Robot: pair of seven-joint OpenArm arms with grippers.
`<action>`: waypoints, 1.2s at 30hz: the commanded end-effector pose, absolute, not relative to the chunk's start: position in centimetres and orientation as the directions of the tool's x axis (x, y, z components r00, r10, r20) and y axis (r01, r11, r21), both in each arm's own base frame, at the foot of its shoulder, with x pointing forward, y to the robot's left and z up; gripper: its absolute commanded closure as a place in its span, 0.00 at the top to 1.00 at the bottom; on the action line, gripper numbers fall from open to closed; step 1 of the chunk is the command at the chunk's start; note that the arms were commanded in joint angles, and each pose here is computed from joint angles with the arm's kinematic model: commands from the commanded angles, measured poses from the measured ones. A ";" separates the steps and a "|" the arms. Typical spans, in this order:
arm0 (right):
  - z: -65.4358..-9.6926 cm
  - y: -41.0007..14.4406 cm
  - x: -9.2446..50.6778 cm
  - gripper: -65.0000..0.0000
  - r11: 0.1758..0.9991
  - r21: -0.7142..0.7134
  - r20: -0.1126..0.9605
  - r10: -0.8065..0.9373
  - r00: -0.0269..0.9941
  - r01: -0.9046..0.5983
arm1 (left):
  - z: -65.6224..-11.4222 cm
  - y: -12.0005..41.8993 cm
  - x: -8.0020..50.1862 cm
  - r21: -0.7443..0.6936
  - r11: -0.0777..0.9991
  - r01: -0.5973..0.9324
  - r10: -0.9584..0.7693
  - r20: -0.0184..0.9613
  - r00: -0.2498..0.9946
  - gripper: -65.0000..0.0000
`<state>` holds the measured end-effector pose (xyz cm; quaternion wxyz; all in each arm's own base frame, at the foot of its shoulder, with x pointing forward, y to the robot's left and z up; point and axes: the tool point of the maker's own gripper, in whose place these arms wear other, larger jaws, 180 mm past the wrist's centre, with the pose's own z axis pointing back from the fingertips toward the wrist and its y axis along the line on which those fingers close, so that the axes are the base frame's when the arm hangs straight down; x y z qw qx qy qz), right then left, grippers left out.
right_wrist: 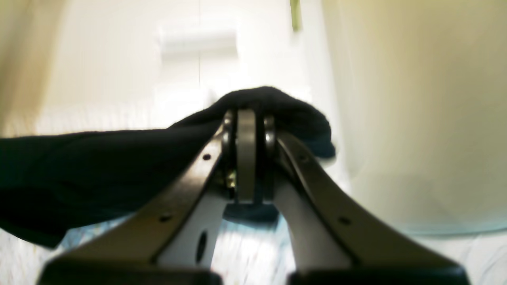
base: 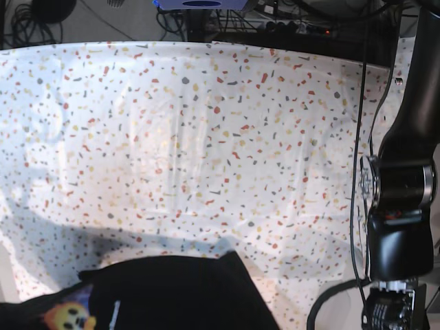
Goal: Layout the t-shirt on the table in an organized manner, then fold the t-shirt properly
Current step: 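Lift the shirt with both grippers and lay it down again, then hold the shirt edge with both grippers and pull it taut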
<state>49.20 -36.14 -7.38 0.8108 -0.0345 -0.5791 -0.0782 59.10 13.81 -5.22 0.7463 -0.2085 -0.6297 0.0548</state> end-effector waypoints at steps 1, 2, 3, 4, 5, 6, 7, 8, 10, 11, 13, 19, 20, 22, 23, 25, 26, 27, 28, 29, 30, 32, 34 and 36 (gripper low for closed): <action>-3.5 -37.3 48.4 0.00 0.982 0.009 0.971 -0.054 0.234 0.191 | -1.0 14.2 58.9 -0.362 0.908 0.212 0.347 0.932 0.106 0.00; -2.7 -37.1 48.1 0.00 0.981 -0.003 0.975 -0.040 0.219 0.193 | 0.1 14.0 58.6 -0.353 0.908 0.226 0.343 0.936 0.081 0.00; -1.9 -37.1 47.6 0.00 0.980 -0.019 0.978 -0.023 0.208 0.197 | 1.1 13.6 58.2 -0.341 0.908 0.244 0.338 0.940 0.054 0.00; -1.6 -37.1 47.3 0.00 0.979 -0.030 0.979 -0.012 0.203 0.200 | 1.7 13.1 57.7 -0.327 0.909 0.260 0.328 0.944 0.039 0.00; -2.1 -37.2 47.0 0.00 0.978 -0.036 0.976 -0.009 0.216 0.204 | 1.5 12.7 57.3 -0.317 0.909 0.270 0.320 0.947 0.033 0.00; -3.8 -37.2 46.8 0.00 0.978 -0.045 0.969 -0.006 0.245 0.204 | 0.6 12.5 56.8 -0.313 0.909 0.276 0.316 0.948 0.036 0.00; -5.6 -37.1 46.5 0.00 0.978 -0.058 0.960 -0.001 0.279 0.202 | -0.3 12.2 56.3 -0.311 0.908 0.279 0.312 0.949 0.043 0.00; -7.2 -37.0 46.1 0.00 0.978 -0.070 0.951 0.006 0.309 0.199 | -1.7 12.2 55.8 -0.308 0.910 0.277 0.305 0.951 0.054 0.00; -11.8 -36.6 45.2 0.00 0.979 -0.086 0.918 0.006 0.397 0.184 | -5.4 12.2 54.4 -0.310 0.913 0.265 0.296 0.951 0.092 0.00; -14.2 -36.3 44.6 0.00 0.980 -0.091 0.898 0.005 0.439 0.175 | -7.2 12.5 53.7 -0.306 0.917 0.256 0.285 0.952 0.114 0.00; -19.3 -34.8 43.7 0.00 0.987 -0.071 0.865 -0.011 0.501 0.145 | -12.1 12.6 52.0 -0.312 0.921 0.234 0.272 0.944 0.186 0.00; -34.5 -31.8 38.2 0.00 0.992 0.025 0.706 -0.108 0.700 0.127 | -26.9 12.8 45.9 -0.359 0.924 0.133 0.266 0.852 0.451 0.00; -37.0 -31.7 37.0 0.00 0.989 0.044 0.668 -0.133 0.732 0.140 | -29.0 12.8 44.5 -0.365 0.924 0.116 0.266 0.830 0.491 0.00; -40.8 -31.6 34.9 0.00 0.984 0.071 0.608 -0.174 0.774 0.166 | -32.6 12.8 41.9 -0.373 0.924 0.085 0.266 0.786 0.558 0.00; -42.1 -31.7 34.0 0.00 0.981 0.077 0.586 -0.189 0.788 0.178 | -33.9 12.8 40.9 -0.376 0.924 0.073 0.266 0.768 0.583 0.00; -44.6 -31.9 32.1 0.00 0.975 0.086 0.546 -0.216 0.810 0.203 | -37.2 13.1 38.4 -0.377 0.926 0.036 0.267 0.718 0.643 0.00; -45.5 -32.1 31.5 0.00 0.973 0.089 0.533 -0.228 0.815 0.214 | -38.5 13.5 37.5 -0.373 0.928 0.018 0.266 0.696 0.667 0.00; -46.3 -32.2 30.8 0.00 0.971 0.091 0.521 -0.237 0.820 0.223 | -39.7 13.8 36.7 -0.370 0.929 -0.001 0.270 0.677 0.684 0.00; -46.8 -32.2 30.5 0.00 0.969 0.094 0.513 -0.245 0.822 0.230 | -40.6 14.1 36.3 -0.369 0.929 -0.018 0.280 0.673 0.685 0.00; -47.3 -32.2 30.1 0.00 0.967 0.097 0.505 -0.253 0.825 0.237 | -41.5 15.0 35.7 -0.358 0.933 -0.039 0.287 0.674 0.681 0.00; -47.5 -32.2 30.0 0.00 0.966 0.099 0.501 -0.257 0.826 0.240 | -42.2 15.6 35.3 -0.346 0.937 -0.051 0.288 0.678 0.677 0.00; -48.1 -32.2 29.6 0.00 0.963 0.102 0.487 -0.266 0.832 0.248 | -43.3 16.5 34.3 -0.330 0.942 -0.070 0.288 0.678 0.676 0.00; -48.5 -32.2 29.2 0.00 0.961 0.105 0.475 -0.274 0.836 0.255 | -44.1 17.1 33.4 -0.321 0.943 -0.089 0.292 0.669 0.683 0.00; -48.4 -32.3 29.3 0.00 0.960 0.106 0.477 -0.277 0.834 0.258 | -44.5 17.2 33.0 -0.320 0.943 -0.093 0.293 0.663 0.689 0.00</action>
